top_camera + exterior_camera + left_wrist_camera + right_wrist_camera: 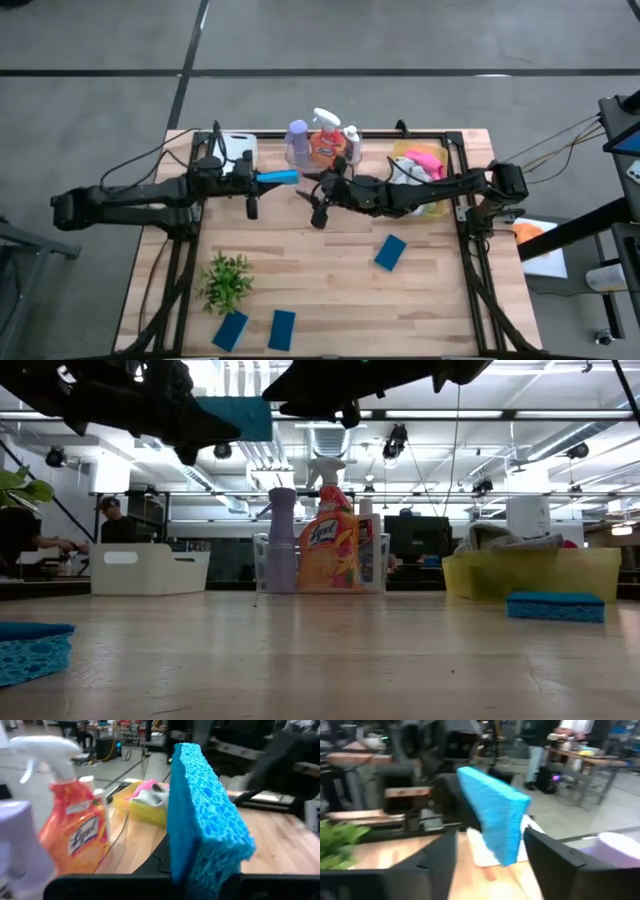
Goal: Pick & Place Kitchen Items
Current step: Put the blue sponge into the white bin
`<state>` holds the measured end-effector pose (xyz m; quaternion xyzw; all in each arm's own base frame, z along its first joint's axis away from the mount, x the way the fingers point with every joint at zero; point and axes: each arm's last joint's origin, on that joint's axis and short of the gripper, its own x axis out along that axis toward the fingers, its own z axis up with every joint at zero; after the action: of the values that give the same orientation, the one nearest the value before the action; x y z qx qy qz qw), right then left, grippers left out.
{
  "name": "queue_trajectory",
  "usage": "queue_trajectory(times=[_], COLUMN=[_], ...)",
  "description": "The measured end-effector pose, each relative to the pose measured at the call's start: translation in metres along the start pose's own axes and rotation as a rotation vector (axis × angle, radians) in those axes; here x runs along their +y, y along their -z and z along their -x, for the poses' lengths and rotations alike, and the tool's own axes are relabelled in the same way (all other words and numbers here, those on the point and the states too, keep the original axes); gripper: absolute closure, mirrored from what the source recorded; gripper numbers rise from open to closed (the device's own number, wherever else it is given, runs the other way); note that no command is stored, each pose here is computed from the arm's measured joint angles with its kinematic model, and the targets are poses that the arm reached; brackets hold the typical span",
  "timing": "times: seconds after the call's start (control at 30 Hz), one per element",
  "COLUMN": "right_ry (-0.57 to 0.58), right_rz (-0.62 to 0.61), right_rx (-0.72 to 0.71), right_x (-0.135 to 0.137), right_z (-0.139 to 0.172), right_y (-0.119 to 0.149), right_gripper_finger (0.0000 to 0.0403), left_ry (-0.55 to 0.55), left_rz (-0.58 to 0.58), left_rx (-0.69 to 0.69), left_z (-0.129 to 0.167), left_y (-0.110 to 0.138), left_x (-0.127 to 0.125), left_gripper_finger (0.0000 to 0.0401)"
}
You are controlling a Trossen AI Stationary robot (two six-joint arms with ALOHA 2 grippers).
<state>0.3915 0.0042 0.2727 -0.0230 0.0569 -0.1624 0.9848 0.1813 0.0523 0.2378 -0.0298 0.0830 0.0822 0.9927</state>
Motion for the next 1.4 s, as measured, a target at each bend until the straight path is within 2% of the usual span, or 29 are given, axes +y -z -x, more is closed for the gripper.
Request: queue_trajectory(times=[0.1,0.2,0.47,0.63,0.73,0.93,1.13,1.27,1.4], right_ry=[-0.065,-0.100,-0.266,-0.305,-0.338,-0.351,-0.355,-0.357,-0.357], right_rz=[0.015,0.041,0.074,0.079,0.079,0.084,0.089,0.089,0.089], right_rx=[0.017,-0.002,-0.281,-0.260,-0.229,-0.224,-0.221,-0.220,-0.223], right_x=[0.008,0.020,0.043,0.048,0.052,0.055,0.056,0.056,0.056], right_z=[0.004,0.013,0.059,0.077,0.086,0.090,0.091,0.091,0.092], right_y=[0.009,0.022,0.056,0.077,0.087,0.090,0.091,0.091,0.089], right_gripper_finger=[0.0120,0.0098,0.0094,0.0094,0.0094,0.0094,0.0094,0.0094,0.0094], left_ry=[-0.067,-0.150,-0.353,-0.576,-0.678,-0.780,-0.882,-0.914,-0.923], left_rz=[0.002,0.004,0.030,0.084,0.105,0.160,0.223,0.241,0.246], left_rx=[0.023,0.058,0.218,0.390,0.433,0.511,0.656,0.727,0.803], left_z=[0.009,0.018,0.035,0.045,0.050,0.049,0.046,0.039,0.032], left_y=[0.000,0.002,0.012,0.010,0.008,0.015,0.031,0.039,0.049], left_x=[0.001,0.002,0.007,0.015,0.019,0.032,0.048,0.057,0.062], left_gripper_finger=[0.0393,0.0393,0.0393,0.0393,0.0393,0.0393,0.0393,0.0392,0.0371])
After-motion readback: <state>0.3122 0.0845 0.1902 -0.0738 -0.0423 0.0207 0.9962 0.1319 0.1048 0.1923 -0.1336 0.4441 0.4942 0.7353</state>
